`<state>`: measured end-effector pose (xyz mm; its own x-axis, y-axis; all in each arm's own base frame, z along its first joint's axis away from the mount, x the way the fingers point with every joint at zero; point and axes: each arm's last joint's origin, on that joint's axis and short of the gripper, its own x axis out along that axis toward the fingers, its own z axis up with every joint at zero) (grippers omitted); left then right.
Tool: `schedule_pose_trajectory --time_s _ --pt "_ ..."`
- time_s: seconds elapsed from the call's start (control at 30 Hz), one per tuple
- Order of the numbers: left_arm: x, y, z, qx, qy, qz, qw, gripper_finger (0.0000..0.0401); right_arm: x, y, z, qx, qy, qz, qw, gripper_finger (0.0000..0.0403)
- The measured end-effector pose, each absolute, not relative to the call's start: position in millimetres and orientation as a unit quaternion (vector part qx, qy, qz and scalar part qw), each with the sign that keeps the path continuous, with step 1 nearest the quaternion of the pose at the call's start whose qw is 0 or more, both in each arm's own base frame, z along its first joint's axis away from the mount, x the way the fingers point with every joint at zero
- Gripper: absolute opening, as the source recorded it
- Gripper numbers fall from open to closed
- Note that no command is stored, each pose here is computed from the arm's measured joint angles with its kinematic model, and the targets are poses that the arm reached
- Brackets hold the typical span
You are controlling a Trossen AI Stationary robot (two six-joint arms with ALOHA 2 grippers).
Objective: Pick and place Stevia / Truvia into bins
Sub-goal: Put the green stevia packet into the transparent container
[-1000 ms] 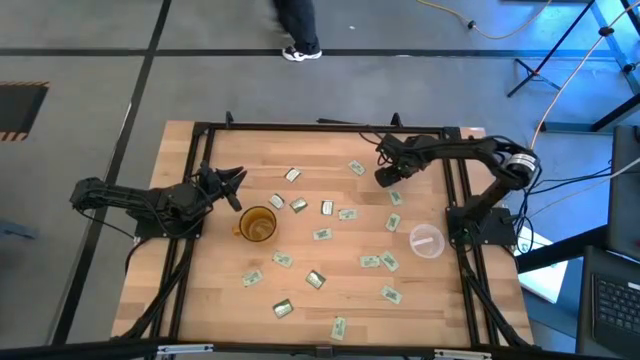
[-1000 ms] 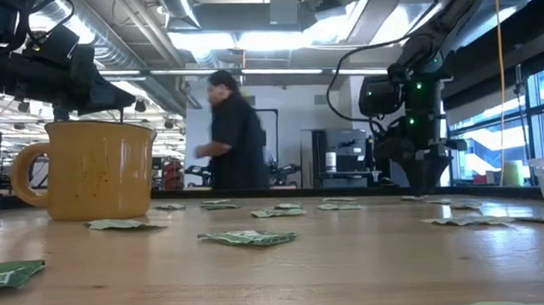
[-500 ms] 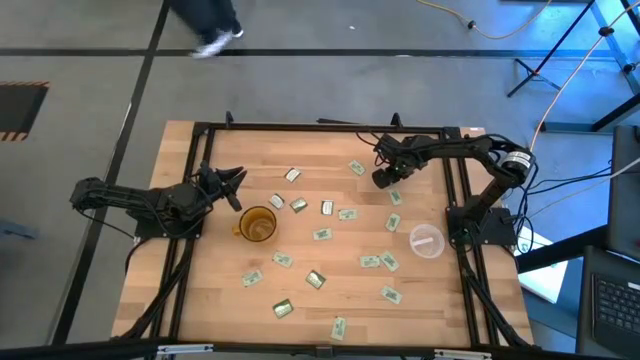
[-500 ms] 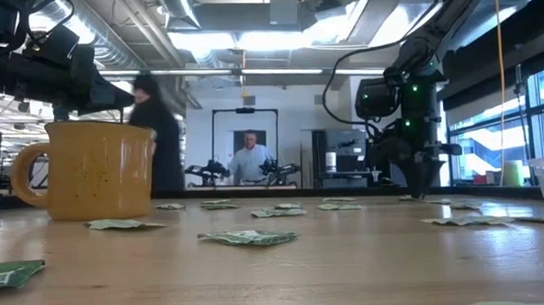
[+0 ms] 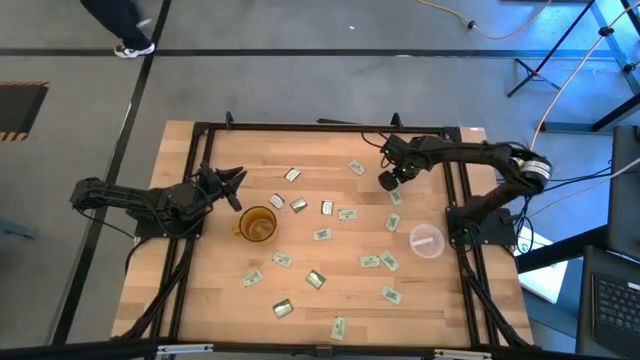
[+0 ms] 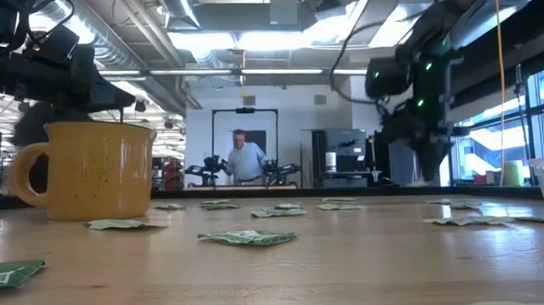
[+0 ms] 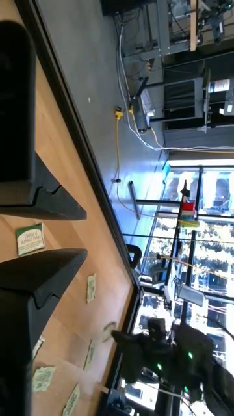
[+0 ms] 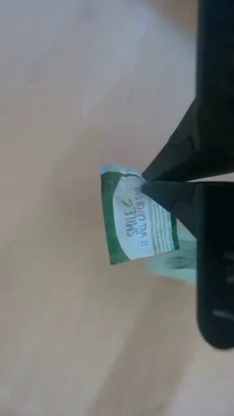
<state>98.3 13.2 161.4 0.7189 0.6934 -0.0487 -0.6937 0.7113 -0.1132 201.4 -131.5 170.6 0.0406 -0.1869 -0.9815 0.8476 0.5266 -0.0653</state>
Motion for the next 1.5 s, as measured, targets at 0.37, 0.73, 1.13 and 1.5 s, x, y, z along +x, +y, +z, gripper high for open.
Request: schedule_pose_trajectory --time_s 0.37,0.73,1.13,1.5 --pt "98 13 161 -0.062 0.001 0.375 0.925 0.0075 172 -66 253 0.296 0.551 -0.350 0.698 0.0001" --pt "98 13 161 -0.062 0.001 0.375 0.925 0.0075 152 4 246 0.371 0.604 -0.331 0.623 0.0002" --pt "98 13 161 -0.062 0.001 0.375 0.925 0.0075 143 50 200 0.405 0.617 -0.328 0.589 0.0002" --pt "98 13 161 -0.062 0.001 0.375 0.925 0.0075 134 50 169 0.409 0.618 -0.340 0.579 0.0007"
